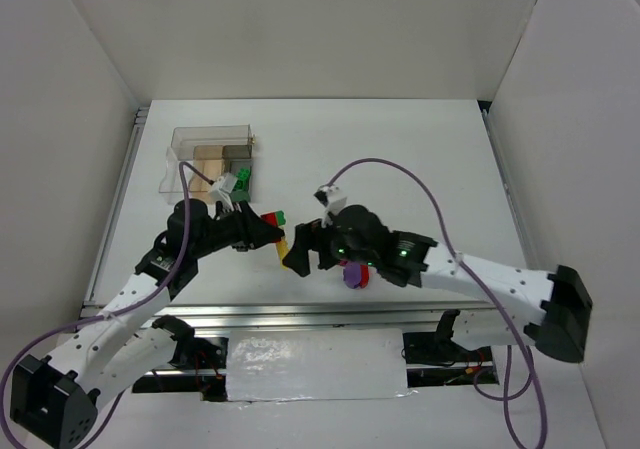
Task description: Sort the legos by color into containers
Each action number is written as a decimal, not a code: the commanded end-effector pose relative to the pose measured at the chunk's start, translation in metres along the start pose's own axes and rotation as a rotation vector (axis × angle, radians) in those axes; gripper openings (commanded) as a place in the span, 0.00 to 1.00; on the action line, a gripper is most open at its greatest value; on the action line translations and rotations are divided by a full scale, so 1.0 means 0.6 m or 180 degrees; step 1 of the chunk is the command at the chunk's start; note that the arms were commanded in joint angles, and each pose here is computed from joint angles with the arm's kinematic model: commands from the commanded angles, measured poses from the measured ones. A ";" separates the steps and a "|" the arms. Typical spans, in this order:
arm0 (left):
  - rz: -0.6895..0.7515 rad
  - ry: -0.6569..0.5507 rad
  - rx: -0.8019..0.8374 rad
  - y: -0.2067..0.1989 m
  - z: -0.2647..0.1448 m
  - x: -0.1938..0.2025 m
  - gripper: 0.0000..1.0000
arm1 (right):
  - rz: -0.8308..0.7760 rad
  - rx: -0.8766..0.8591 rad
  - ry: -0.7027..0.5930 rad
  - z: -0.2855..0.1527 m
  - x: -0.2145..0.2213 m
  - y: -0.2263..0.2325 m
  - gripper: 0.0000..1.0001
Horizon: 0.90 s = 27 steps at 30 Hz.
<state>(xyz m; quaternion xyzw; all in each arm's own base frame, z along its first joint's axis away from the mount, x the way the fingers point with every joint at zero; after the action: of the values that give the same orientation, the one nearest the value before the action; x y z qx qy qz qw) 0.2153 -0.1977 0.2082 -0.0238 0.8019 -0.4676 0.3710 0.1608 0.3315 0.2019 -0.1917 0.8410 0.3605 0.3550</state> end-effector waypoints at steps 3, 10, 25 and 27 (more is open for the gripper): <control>0.0838 0.0311 0.1049 -0.092 -0.034 0.013 0.00 | -0.0115 -0.1275 -0.0768 -0.131 -0.083 0.046 1.00; 0.1000 0.0440 0.2007 -0.159 -0.077 0.037 0.00 | -0.0256 -0.1891 -0.0796 -0.174 -0.103 0.062 0.99; 0.0991 0.0554 0.2140 -0.172 -0.080 0.051 0.00 | -0.0311 -0.2408 -0.0770 -0.156 -0.140 0.106 0.62; 0.0978 0.0574 0.2128 -0.171 -0.078 0.052 0.00 | -0.0321 -0.2428 -0.0775 -0.156 -0.140 0.107 0.51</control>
<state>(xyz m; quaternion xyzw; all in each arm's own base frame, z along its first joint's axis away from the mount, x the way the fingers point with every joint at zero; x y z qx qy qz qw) 0.1338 -0.2318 0.2721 0.2402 0.6499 -0.6374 0.3371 0.1417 0.3083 0.3048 -0.2829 0.6407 0.6247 0.3454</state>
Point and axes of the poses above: each gripper's point midway between its finger pads, its own z axis out along the fingers, its own y axis along the line the jaws close on, x = y × z, the point moved 2 cm from there along -z, back along the fingers, and after that the axes turned 1 degree about -z, right-handed, at the moved point
